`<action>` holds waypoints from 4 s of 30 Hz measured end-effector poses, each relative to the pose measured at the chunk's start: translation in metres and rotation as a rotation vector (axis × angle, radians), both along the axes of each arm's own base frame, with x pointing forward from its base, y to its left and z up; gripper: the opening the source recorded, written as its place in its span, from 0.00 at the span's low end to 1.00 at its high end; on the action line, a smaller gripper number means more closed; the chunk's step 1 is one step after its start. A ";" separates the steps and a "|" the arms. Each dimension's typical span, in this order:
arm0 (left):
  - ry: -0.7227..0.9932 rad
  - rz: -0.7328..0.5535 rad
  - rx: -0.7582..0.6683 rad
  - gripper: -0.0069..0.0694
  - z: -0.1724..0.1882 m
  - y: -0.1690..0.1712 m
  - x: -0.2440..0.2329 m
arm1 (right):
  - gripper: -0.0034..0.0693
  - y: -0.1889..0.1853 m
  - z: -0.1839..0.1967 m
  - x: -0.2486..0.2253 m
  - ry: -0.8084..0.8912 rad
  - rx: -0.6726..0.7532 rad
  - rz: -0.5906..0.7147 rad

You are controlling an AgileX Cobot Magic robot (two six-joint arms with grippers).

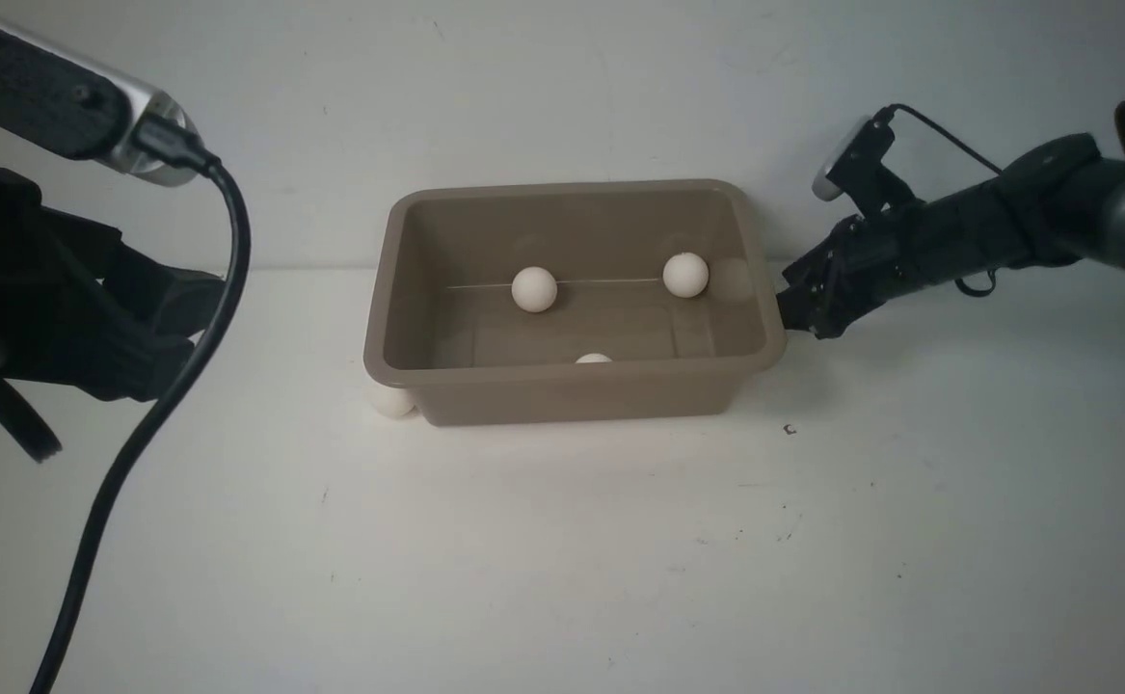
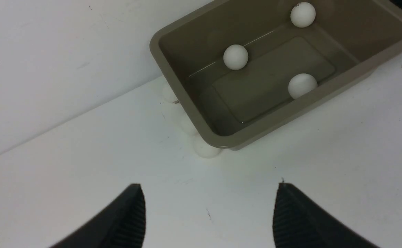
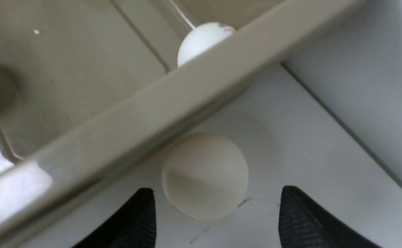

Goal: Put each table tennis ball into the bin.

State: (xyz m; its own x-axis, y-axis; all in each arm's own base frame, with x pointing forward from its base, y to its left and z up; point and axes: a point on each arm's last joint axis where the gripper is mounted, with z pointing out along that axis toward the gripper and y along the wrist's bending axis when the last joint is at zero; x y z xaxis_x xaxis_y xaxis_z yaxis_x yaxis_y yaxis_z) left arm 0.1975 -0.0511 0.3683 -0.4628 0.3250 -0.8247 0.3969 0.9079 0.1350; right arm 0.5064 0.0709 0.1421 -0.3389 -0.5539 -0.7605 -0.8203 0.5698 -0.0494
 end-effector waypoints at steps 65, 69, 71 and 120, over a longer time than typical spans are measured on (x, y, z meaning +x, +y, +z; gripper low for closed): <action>0.022 -0.005 0.009 0.68 -0.002 0.000 -0.001 | 0.54 0.034 -0.030 0.011 -0.062 0.028 -0.112; 0.022 -0.005 0.010 0.68 -0.002 0.000 -0.001 | 0.54 0.033 -0.030 0.012 -0.069 0.013 -0.109; 0.019 -0.004 0.022 0.68 -0.002 0.001 -0.001 | 0.54 0.032 -0.028 0.011 -0.074 0.002 -0.101; 0.054 0.184 0.189 0.68 -0.025 0.016 0.036 | 0.82 0.061 0.085 -0.030 0.019 0.185 0.090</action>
State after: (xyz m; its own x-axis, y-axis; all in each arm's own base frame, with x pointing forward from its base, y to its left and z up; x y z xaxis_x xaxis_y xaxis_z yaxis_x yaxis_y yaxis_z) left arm 0.2334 -0.0356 0.3428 -0.5700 0.3769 -0.7301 0.2388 0.9262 0.2917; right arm 0.4766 0.1321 0.2275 -0.3097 -0.4339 -0.8460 -0.8679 0.4925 0.0651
